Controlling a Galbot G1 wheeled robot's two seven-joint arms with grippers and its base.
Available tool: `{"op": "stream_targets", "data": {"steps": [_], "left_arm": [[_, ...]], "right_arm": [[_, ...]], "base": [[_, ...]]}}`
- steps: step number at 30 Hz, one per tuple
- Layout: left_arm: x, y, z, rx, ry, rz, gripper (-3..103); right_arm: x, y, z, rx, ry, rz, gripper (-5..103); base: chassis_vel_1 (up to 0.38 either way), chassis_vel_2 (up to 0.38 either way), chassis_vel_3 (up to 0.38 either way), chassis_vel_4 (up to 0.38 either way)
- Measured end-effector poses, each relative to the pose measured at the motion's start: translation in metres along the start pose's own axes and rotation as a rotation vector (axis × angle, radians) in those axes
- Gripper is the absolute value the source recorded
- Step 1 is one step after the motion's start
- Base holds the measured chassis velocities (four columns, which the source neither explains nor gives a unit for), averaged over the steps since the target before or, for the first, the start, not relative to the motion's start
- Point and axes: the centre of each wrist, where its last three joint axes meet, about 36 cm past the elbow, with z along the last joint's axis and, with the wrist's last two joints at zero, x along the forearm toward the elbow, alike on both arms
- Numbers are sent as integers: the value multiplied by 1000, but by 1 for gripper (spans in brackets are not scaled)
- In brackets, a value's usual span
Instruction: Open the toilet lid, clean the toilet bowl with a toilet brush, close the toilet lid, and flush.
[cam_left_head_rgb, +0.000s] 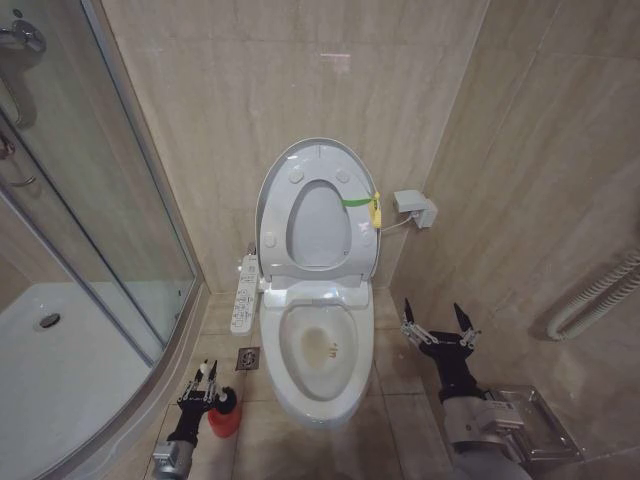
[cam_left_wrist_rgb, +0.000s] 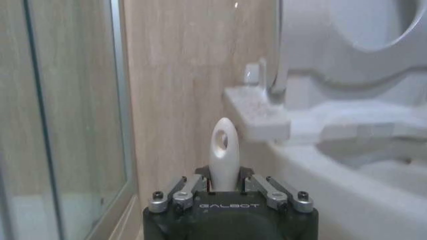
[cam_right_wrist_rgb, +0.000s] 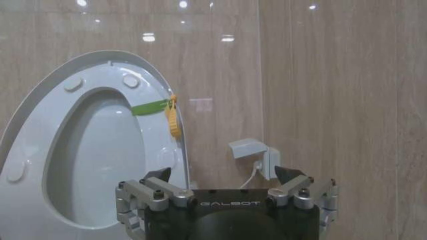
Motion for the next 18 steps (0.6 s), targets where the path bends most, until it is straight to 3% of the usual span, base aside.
{"op": "stream_targets", "data": {"steps": [2,12,14,18], "left_arm": [[6,-4,-18,-2,-37,8,25],[45,-18,-82,-19,-80,0,25],[60,-27,-113,-30,-122,10,25],[70,-37,-142,-40,-170,28,25]], "right_arm": [[0,0,0,0,0,0,100],[0,0,0,0,0,0,100],[0,0,0,0,0,0,100],[0,0,0,0,0,0,100]], "base": [[0,0,0,0],[0,0,0,0],[0,0,0,0],[0,0,0,0]]}}
